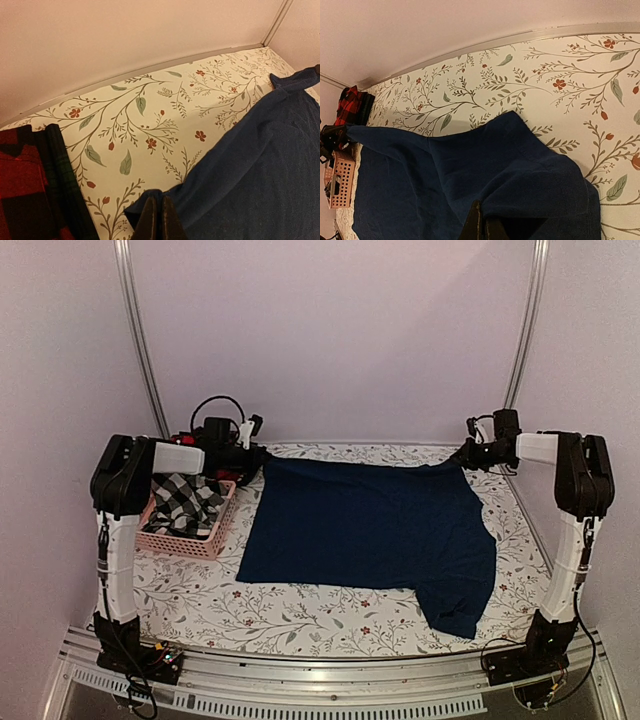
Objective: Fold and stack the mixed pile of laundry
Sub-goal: Fold the flattened T-shirt at the center of the board.
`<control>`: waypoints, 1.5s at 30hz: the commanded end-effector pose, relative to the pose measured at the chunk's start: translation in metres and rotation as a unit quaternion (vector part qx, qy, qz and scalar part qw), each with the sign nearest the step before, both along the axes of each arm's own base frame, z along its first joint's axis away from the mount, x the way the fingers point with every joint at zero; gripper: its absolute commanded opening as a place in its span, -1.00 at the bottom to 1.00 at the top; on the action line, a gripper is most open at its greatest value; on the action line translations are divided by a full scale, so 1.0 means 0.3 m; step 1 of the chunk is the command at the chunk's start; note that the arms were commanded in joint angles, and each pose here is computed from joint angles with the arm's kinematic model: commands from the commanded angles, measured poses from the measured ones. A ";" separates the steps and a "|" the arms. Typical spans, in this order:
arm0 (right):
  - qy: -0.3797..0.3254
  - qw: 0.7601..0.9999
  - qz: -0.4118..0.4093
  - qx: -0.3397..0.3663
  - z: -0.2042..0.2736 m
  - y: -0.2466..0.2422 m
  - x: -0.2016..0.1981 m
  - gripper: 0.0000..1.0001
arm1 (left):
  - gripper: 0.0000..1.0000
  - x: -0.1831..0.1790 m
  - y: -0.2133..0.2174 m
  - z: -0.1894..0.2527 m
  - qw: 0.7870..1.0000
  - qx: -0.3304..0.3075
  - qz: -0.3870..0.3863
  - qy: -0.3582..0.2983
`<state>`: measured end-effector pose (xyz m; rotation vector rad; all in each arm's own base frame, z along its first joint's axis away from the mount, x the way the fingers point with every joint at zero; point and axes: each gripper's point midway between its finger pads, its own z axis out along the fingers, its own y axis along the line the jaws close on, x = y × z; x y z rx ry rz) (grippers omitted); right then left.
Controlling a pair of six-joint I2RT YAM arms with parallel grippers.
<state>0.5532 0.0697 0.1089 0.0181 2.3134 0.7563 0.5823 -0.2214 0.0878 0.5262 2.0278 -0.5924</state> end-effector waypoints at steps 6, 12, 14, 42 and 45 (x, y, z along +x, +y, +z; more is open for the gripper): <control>-0.009 1.000 -0.004 0.011 0.042 0.015 -0.188 -1.00 | -1.00 -0.084 -0.024 0.067 0.999 -0.001 -0.018 -0.036; 0.009 1.000 -0.015 0.005 0.002 0.010 -0.301 -1.00 | -1.00 -0.184 -0.029 0.010 0.999 0.027 -0.030 -0.030; 0.019 1.000 -0.020 -0.001 -0.027 0.003 -0.327 -1.00 | -1.00 -0.211 -0.027 -0.017 0.998 0.037 -0.030 -0.029; 0.078 0.996 -0.024 -0.034 -0.103 -0.020 -0.470 -1.00 | -0.65 -0.270 0.002 -0.062 0.977 0.203 -0.064 0.010; 0.085 0.995 -0.033 -0.042 -0.115 -0.033 -0.490 -0.55 | -0.43 -0.297 -0.014 -0.032 0.980 0.185 -0.076 0.001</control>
